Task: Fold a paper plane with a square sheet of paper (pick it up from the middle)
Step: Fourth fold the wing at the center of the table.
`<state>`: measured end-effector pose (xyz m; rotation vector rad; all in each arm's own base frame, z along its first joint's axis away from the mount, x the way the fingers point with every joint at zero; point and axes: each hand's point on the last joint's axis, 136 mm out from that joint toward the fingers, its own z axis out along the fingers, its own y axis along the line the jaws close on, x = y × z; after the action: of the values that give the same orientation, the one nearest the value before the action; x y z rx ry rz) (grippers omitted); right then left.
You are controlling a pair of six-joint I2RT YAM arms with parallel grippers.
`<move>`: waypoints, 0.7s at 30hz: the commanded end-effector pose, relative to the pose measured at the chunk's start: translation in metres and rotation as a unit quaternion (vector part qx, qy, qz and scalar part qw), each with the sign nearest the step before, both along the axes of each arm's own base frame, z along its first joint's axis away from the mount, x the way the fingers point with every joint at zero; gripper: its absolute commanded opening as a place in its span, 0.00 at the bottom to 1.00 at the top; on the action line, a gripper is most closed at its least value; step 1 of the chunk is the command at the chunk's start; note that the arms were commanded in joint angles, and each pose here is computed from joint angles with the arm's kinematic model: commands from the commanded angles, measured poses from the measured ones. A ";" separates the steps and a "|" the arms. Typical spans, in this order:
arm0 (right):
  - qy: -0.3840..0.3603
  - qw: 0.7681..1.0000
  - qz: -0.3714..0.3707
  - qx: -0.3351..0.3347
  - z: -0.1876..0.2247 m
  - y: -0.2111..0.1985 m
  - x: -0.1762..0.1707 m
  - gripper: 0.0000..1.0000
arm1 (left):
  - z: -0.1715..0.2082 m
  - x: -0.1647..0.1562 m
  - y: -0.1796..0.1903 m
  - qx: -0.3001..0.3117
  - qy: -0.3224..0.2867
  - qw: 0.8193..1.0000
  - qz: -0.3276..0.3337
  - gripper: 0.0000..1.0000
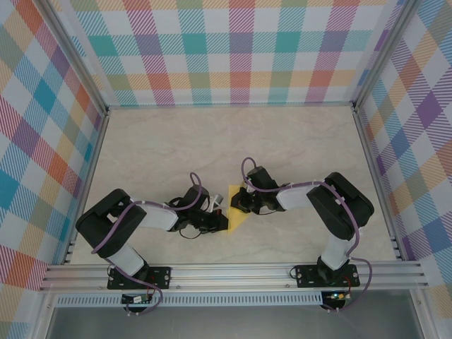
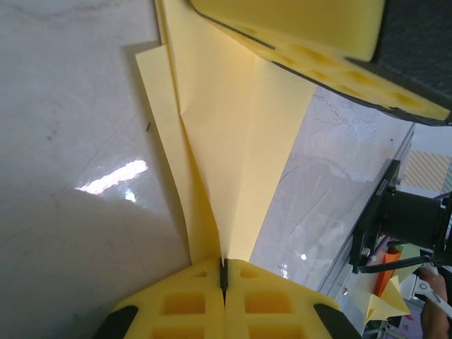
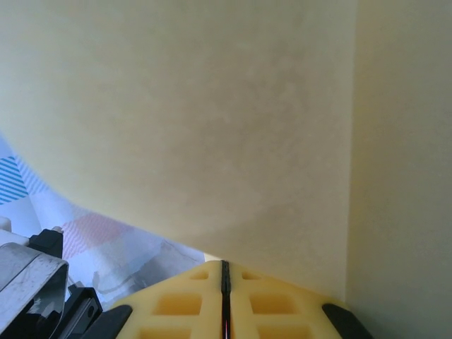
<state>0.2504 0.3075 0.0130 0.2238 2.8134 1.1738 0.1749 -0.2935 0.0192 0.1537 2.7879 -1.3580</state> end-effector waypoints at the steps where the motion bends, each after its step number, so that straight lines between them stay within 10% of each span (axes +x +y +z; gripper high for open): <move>1: 0.063 0.993 -0.013 -0.104 -0.049 -0.040 -0.028 0.10 | -0.015 -0.022 0.009 0.025 0.046 0.998 -0.025 0.04; 21: 0.065 0.991 -0.013 -0.112 -0.051 -0.044 -0.030 0.10 | -0.011 -0.039 0.014 0.021 0.060 0.996 -0.059 0.05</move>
<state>0.2497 0.3070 0.0124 0.2155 2.8169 1.1691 0.1681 -0.2910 0.0180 0.2212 2.8032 -1.3511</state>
